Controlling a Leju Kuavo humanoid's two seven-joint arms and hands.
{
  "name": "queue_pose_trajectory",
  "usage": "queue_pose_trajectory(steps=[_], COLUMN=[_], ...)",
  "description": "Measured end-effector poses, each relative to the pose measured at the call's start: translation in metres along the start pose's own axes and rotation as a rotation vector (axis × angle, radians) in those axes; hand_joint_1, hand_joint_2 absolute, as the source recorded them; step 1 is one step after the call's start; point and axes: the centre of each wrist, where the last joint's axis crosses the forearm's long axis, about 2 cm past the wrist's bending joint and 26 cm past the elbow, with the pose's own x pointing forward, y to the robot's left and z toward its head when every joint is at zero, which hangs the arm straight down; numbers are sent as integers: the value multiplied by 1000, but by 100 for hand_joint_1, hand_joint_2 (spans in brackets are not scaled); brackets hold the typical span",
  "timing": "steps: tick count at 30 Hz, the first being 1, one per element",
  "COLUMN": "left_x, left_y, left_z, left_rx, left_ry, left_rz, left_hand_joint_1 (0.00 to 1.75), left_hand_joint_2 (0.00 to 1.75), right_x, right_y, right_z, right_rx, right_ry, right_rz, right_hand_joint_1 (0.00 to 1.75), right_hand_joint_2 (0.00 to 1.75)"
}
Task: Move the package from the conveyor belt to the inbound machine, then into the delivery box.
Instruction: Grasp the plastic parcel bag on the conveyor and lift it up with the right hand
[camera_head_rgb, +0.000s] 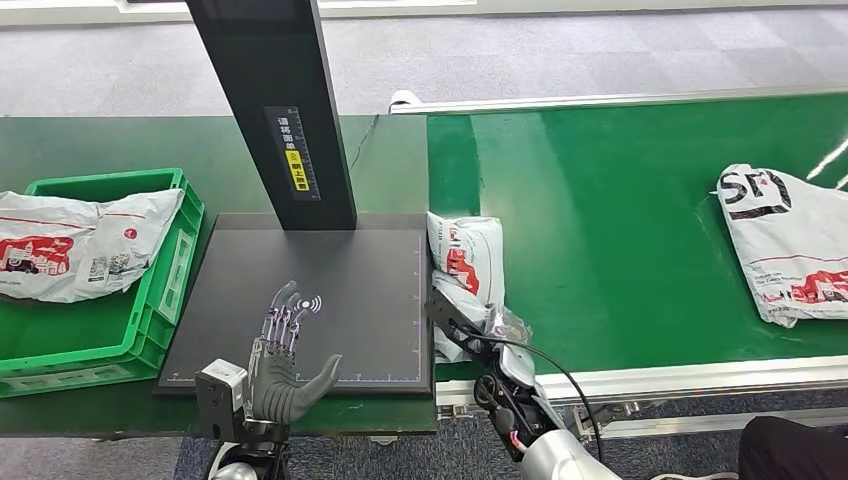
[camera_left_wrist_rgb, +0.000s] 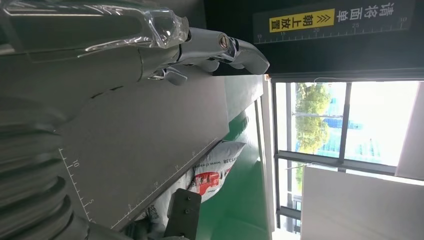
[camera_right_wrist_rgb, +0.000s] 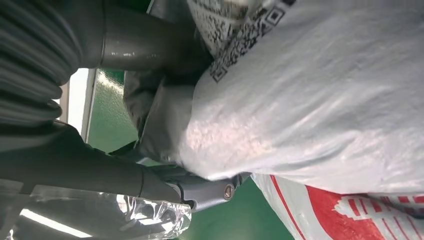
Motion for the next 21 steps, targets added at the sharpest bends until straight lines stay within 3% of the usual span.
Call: queue_pose_trajectory(steps=[5,10,16,21], left_x=[-1,-3,-4,-5], left_y=[0,0,0,1], left_z=[1,8,10,12], left_rx=[3,11,12,15], left_ry=[3,9,-3,-8], left_rz=[1,1,-7,-9], left_hand_joint_1=[0,0,0,0], left_hand_joint_2=[175,175,175,175], right_x=[-8,-12,6,14], right_y=[7,12,8,-11], right_z=[1,5,12,16], right_rx=[-145,-380,-561,-714], right_ry=[-91,-357,-624,-663], right_rz=[-85,-330,-638,-855], right_hand_joint_1=[175,175,175,175], right_hand_joint_2=[175,175,175,175])
